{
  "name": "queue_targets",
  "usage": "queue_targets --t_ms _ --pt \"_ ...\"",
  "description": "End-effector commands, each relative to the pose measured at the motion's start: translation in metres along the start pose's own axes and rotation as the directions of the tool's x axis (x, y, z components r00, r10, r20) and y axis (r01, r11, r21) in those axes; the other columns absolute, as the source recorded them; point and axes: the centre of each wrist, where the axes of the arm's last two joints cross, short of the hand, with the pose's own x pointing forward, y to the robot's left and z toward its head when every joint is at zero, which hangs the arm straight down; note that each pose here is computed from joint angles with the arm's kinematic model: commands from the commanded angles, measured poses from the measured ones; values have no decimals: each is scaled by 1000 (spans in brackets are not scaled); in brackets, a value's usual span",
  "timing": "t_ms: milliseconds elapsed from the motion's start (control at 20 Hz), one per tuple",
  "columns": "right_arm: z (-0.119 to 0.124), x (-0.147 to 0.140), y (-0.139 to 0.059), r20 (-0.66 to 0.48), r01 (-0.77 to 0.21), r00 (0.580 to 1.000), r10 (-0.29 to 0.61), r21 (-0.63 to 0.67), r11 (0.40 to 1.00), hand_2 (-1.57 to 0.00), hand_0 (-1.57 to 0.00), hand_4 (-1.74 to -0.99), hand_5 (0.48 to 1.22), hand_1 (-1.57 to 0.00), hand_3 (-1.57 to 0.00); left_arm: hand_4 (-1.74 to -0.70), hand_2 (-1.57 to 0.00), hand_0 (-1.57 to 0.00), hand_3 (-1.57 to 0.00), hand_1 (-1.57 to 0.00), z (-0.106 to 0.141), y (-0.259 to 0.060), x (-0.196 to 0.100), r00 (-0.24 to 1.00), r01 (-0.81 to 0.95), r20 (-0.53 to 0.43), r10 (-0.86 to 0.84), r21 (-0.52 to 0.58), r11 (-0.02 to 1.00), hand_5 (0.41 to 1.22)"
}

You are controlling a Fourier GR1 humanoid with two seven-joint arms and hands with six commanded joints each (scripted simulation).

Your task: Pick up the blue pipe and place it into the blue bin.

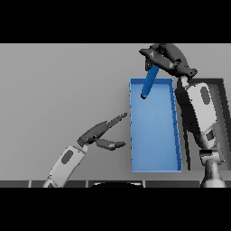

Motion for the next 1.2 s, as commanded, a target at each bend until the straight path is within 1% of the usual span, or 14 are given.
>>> queue_targets --t_ms 0,150,350,450,500,550,600,650,700,800,850,900,950,1150 --pt "3 -13 -5 -48 10 999 -12 -43 999 -1571 -1571 -1499 1221 -1571 -1571 -877 1 1 1 1 -1 -1 -1 1000 1 -3 -1 1 1000 483" --pt "20 -46 -22 -175 9 984 -34 -143 990 -1571 -1571 -1499 1221 -1571 -1571 -868 1 1 1 1 3 -3 0 1000 13 15 -13 1 1000 481" --pt "41 -81 -25 -347 -2 933 -91 -258 966 -1571 -1571 -1499 1221 -1571 -1571 -877 1 1 1 1 2 -2 3 1000 2 16 -2 1 1000 479" --pt "50 -96 -27 -426 -19 898 -107 -282 959 -1571 -1571 -1586 1221 -1571 -1025 -880 1 1 1 1 0 -4 1 1000 5 10 -5 2 1000 475" --pt "54 -103 -28 -474 -29 873 -117 -289 957 -1571 -1571 -1617 1221 -1571 -820 -881 1 1 1 1 2 -6 2 1000 8 15 -8 0 1000 476" --pt "58 -110 -26 -501 -46 859 -104 -278 960 -1571 -1571 -1642 1221 -1571 -681 -883 1 1 1 1 -1 -6 2 1000 9 15 -9 -3 1000 479" --pt "60 -118 -27 -539 -69 836 -100 -284 956 -1571 -1571 -1662 1221 -1571 -617 -885 1 1 1 1 -1 -6 0 1000 8 -5 -8 -4 1000 481" --pt "62 -123 -29 -576 -82 811 -104 -289 954 -1571 -1571 -1617 1199 -1571 -808 -886 1 1 1 1 -3 -5 0 1000 12 -1 -12 -1 1000 483" --pt "64 -131 -30 -605 -90 787 -117 -301 949 -1454 -1571 -1573 1188 -1514 -960 -885 1 1 1 1 -3 -6 -1 1000 10 -1 -10 -1 1000 486" --pt "63 -146 -33 -662 -63 725 -191 -339 939 -930 -1005 -1451 1146 -968 -614 -882 1 1 1 1 0 -5 0 1000 8 13 -8 0 1000 493" --pt "63 -149 -35 -686 -56 696 -214 -348 936 -744 -804 -1385 1114 -775 -491 -880 1 1 1 1 0 -3 -1 1000 13 13 -13 2 1000 495" --pt "63 -148 -36 -700 -40 679 -222 -337 941 -595 -643 -1334 1135 -619 -393 -880 1 1 1 1 1 -3 -1 1000 10 13 -10 -5 1000 497" --pt "64 -149 -33 -727 -46 662 -183 -284 958 -476 -514 -1296 1152 -495 -314 -881 1 1 1 1 0 -3 0 1000 10 21 -10 -4 1000 497" --pt "63 -146 -25 -778 -165 628 8 -122 979 -194 -210 -1179 982 -202 -128 -878 1 1 1 1 0 -6 -1 1000 9 11 -9 5 1000 491"
